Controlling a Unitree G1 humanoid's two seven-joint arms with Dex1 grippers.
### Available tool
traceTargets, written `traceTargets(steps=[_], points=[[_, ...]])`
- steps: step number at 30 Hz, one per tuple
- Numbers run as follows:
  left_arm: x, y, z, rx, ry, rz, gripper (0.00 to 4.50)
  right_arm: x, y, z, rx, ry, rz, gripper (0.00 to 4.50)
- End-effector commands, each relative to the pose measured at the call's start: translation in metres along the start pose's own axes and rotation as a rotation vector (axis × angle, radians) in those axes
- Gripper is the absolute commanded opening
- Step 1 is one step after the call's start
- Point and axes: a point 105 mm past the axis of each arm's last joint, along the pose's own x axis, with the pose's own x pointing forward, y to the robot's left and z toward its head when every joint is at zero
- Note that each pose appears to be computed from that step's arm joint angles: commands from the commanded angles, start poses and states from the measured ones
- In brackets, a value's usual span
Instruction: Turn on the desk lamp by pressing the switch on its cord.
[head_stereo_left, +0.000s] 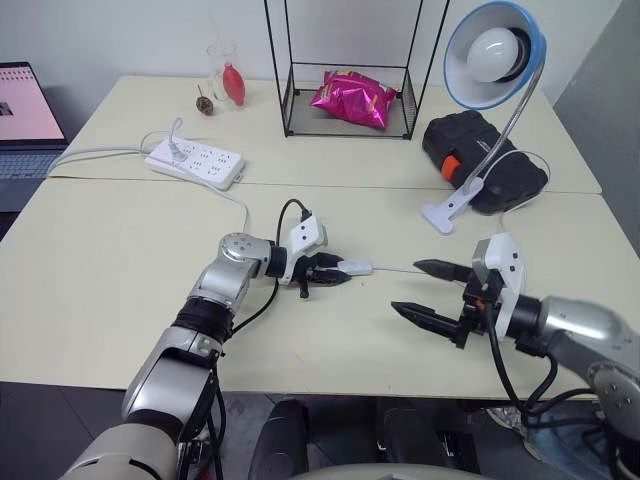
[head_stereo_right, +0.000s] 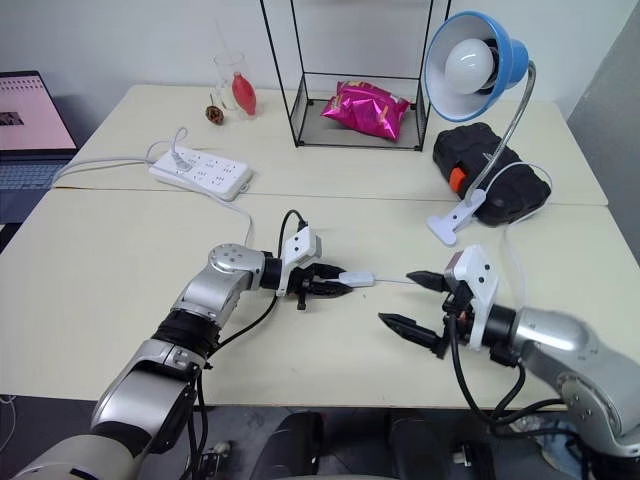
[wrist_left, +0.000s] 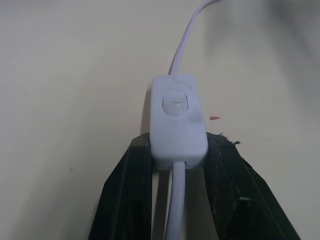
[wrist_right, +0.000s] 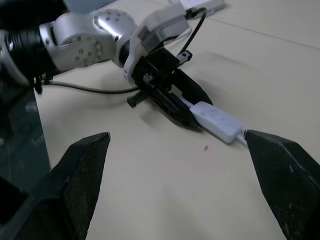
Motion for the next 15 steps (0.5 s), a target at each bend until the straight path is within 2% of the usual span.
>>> traceTargets(steps=[1, 4, 8, 15], points=[[-0.008, -0.001, 0.03, 0.099, -0.1, 0.054, 1.07, 0.003, 0.003, -0.009, 0.178, -0.045, -0.075, 4.5], [-0.011, -0.005, 0.035, 0.115, -0.123, 0.071, 1.07, 0.008, 0.004, -0.02, 0.35, -0.069, -0.094, 4.5], [-0.01, -0.011, 0.041, 0.133, -0.15, 0.096, 1.07, 0.033, -0.013, -0.018, 0.555, -0.167, -0.17, 4.5], [-0.01, -0.01, 0.052, 0.138, -0.176, 0.132, 1.07, 0.063, -0.019, 0.011, 0.742, -0.29, -0.112, 4.5]])
